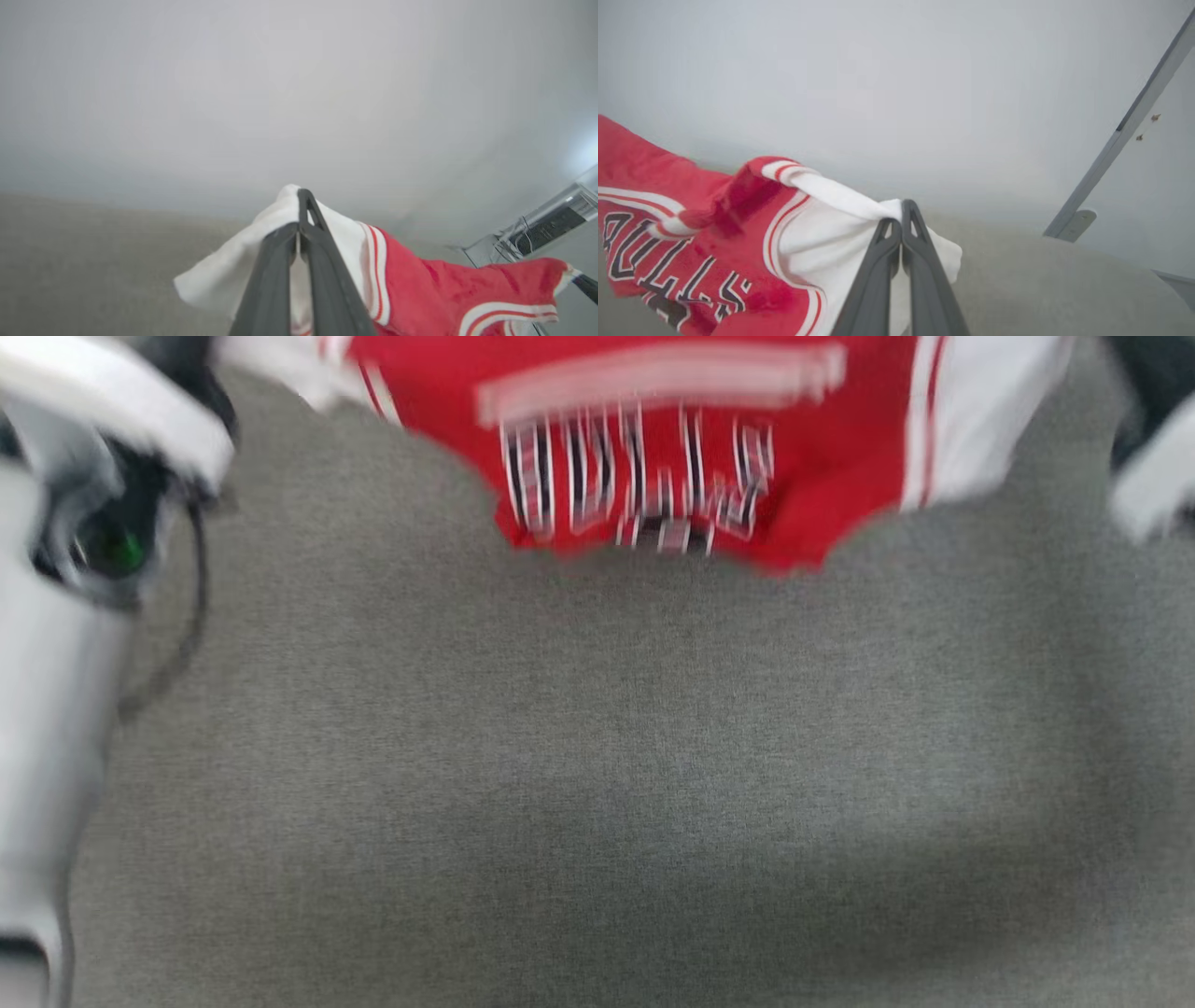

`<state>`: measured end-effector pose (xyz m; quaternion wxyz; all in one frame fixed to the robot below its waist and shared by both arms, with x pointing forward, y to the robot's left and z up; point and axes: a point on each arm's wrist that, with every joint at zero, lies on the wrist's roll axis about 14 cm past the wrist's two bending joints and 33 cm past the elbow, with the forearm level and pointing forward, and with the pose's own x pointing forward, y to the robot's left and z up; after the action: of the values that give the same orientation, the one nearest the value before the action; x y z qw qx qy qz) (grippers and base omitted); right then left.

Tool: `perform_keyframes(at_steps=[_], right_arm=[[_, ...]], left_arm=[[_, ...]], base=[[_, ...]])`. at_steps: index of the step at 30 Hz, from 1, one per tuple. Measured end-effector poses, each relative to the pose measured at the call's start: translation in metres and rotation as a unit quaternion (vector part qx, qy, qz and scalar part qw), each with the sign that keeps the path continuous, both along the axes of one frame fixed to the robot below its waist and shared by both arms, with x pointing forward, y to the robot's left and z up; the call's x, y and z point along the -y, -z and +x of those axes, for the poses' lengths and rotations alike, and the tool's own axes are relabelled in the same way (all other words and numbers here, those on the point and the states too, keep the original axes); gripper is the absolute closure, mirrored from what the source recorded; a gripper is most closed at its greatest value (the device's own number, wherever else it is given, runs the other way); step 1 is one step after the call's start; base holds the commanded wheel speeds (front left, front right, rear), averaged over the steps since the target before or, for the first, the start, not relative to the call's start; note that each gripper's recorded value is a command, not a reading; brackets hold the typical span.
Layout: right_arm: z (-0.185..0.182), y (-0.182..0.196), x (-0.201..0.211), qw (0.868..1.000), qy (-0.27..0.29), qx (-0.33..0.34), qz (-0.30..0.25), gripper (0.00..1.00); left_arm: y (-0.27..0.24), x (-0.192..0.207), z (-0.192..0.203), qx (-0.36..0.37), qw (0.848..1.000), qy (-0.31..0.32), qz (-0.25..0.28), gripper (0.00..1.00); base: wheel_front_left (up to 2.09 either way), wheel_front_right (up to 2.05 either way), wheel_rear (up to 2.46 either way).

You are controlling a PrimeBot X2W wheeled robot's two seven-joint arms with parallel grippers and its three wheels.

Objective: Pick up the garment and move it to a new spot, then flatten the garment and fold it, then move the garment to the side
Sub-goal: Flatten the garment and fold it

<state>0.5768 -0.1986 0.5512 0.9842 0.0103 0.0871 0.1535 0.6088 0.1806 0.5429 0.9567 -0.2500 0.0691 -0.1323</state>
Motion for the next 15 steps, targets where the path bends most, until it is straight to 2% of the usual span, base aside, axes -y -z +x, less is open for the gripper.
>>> perform_keyframes(at_steps=[2,6,10,12,15], right_arm=[[0.025,-0.023,-0.001,0.999,0.011,0.032,0.017,1.00],[0.064,-0.076,0.005,0.993,0.039,0.108,0.024,1.00],[0.083,-0.137,0.015,0.978,0.070,0.193,0.037,1.00],[0.085,-0.165,0.020,0.969,0.083,0.230,0.049,1.00],[0.084,-0.182,0.022,0.962,0.092,0.250,0.054,1.00]], left_arm=[[-0.018,-0.007,0.022,0.028,0.999,-0.024,0.002,1.00],[-0.062,-0.009,0.055,0.098,0.993,-0.045,0.052,1.00],[-0.129,-0.013,0.072,0.188,0.978,-0.080,0.046,1.00],[-0.165,-0.017,0.073,0.226,0.969,-0.096,0.024,1.00],[-0.186,-0.007,0.068,0.246,0.965,-0.090,0.006,1.00]], base=[[0.00,0.00,0.00],[0.00,0.00,0.00],[0.00,0.00,0.00],[0.00,0.00,0.00],[0.00,0.00,0.00]])
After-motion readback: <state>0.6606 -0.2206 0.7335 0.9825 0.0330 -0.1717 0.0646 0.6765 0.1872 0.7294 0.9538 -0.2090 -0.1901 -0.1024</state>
